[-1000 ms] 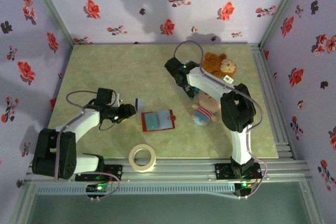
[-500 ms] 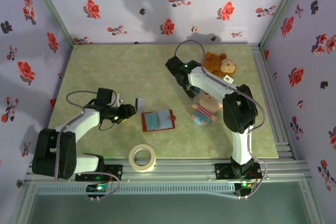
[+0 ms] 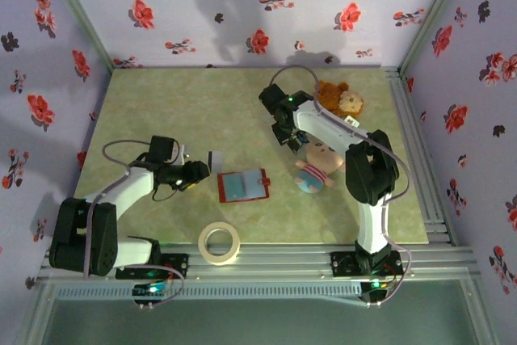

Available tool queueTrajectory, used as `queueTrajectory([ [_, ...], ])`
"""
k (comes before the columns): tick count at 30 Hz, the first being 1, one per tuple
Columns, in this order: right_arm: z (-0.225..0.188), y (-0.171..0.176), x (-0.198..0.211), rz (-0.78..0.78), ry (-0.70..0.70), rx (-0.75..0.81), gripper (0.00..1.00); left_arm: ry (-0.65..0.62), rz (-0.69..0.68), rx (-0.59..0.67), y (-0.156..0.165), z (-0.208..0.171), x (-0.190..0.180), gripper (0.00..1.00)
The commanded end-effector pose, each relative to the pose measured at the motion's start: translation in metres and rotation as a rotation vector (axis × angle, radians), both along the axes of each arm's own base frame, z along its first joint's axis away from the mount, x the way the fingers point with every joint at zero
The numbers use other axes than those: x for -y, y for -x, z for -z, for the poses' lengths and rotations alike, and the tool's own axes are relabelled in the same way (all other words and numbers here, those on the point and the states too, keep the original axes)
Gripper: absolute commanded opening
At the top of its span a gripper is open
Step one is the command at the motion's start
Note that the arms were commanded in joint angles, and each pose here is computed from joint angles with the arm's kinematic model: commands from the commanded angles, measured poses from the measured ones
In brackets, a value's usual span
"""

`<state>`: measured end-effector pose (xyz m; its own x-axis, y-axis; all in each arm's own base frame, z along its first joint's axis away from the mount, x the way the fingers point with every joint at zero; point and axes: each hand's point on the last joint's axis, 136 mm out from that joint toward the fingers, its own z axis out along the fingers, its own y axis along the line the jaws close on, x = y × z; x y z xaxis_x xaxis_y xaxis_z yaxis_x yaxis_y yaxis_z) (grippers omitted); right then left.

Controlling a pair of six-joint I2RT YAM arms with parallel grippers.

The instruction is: Put the credit cards into the card holder

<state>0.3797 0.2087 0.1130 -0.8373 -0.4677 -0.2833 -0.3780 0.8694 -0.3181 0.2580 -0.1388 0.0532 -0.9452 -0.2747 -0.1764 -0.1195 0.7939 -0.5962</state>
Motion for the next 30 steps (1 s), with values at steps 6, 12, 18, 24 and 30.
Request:
queueTrajectory([
  [6, 0.012, -0.006, 0.022, -0.028, 0.254, 0.048, 0.73, 0.001, 0.034, 0.002, 0.003, 0.000, 0.004, 0.54],
  [12, 0.010, -0.012, 0.032, -0.019, 0.362, 0.105, 0.73, -0.002, 0.037, 0.002, 0.004, 0.000, 0.004, 0.54],
  [18, -0.001, -0.017, 0.036, 0.004, 0.404, 0.171, 0.70, -0.003, 0.043, 0.000, 0.003, 0.000, 0.005, 0.54],
  [24, -0.008, -0.018, 0.037, 0.017, 0.398, 0.202, 0.55, -0.004, 0.045, 0.000, 0.002, 0.000, 0.005, 0.54],
  [30, -0.007, -0.018, 0.037, 0.025, 0.399, 0.202, 0.26, 0.000, 0.046, -0.001, 0.001, 0.000, 0.006, 0.54],
])
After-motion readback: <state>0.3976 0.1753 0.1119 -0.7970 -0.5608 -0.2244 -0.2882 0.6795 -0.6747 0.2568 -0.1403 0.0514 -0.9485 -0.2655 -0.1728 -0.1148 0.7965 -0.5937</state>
